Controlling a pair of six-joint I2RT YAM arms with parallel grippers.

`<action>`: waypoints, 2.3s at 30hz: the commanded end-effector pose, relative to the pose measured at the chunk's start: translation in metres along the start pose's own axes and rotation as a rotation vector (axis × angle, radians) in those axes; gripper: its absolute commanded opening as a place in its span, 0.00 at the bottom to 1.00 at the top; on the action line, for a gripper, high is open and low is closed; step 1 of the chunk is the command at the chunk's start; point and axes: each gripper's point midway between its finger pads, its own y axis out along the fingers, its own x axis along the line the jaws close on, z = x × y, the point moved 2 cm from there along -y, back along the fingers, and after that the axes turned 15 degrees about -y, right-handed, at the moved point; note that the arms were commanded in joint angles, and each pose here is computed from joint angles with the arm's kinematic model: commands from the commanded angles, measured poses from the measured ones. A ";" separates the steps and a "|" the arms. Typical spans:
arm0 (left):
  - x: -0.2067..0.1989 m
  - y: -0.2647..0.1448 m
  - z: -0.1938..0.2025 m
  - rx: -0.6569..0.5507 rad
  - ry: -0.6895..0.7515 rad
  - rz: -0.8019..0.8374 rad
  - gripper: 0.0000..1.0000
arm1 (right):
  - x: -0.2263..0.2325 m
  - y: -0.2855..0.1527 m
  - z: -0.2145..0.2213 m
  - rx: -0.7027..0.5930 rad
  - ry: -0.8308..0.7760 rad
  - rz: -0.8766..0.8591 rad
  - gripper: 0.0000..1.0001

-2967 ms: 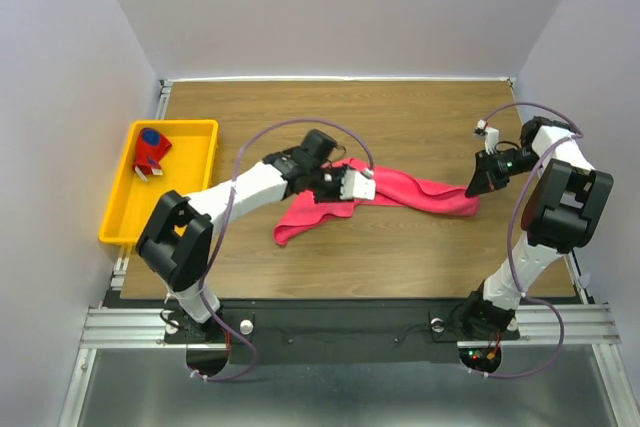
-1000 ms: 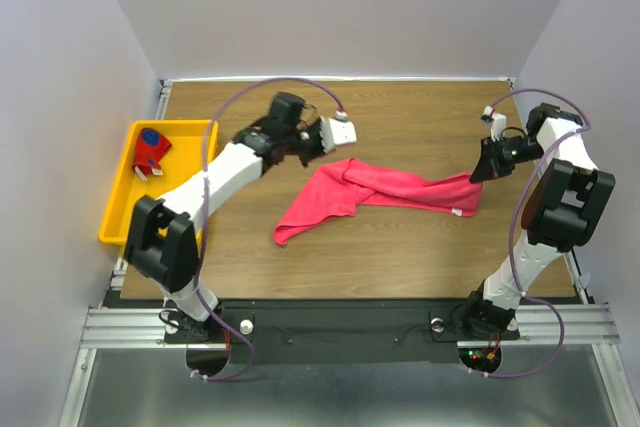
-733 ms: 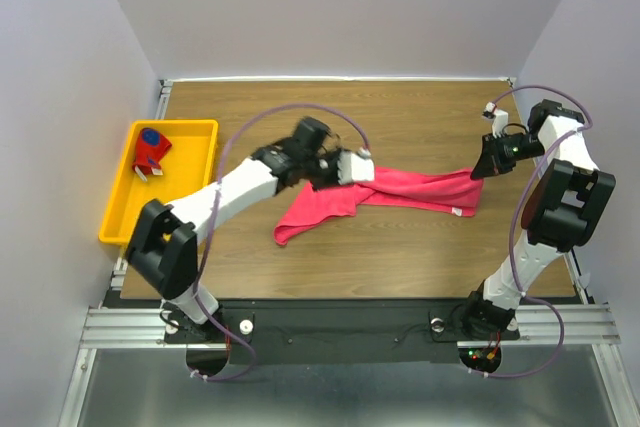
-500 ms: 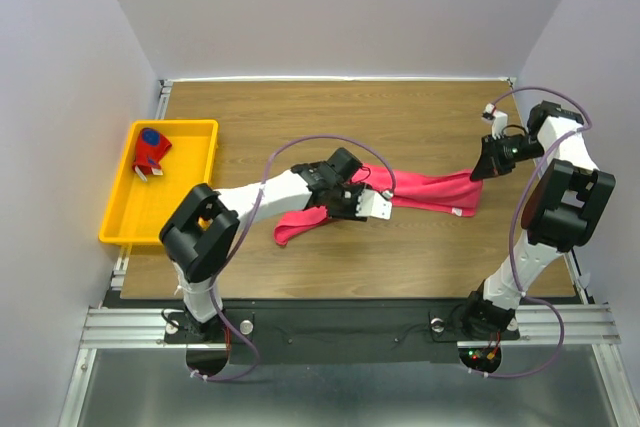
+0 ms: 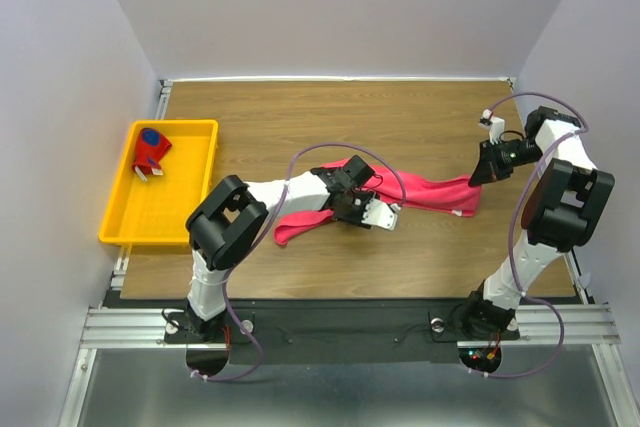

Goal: Roll the towels
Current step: Flatten the towel

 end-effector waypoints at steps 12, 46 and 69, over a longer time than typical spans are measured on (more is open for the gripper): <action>0.008 0.014 0.003 0.024 0.029 0.048 0.03 | -0.001 -0.004 0.000 0.001 -0.031 0.014 0.01; 0.070 -0.264 0.052 -0.537 -0.634 -0.328 0.00 | 0.011 -0.039 -0.026 -0.068 -0.037 0.061 0.01; 0.057 -0.332 0.042 -0.651 -0.698 -0.461 0.00 | 0.034 -0.146 -0.092 -0.239 -0.187 0.381 0.01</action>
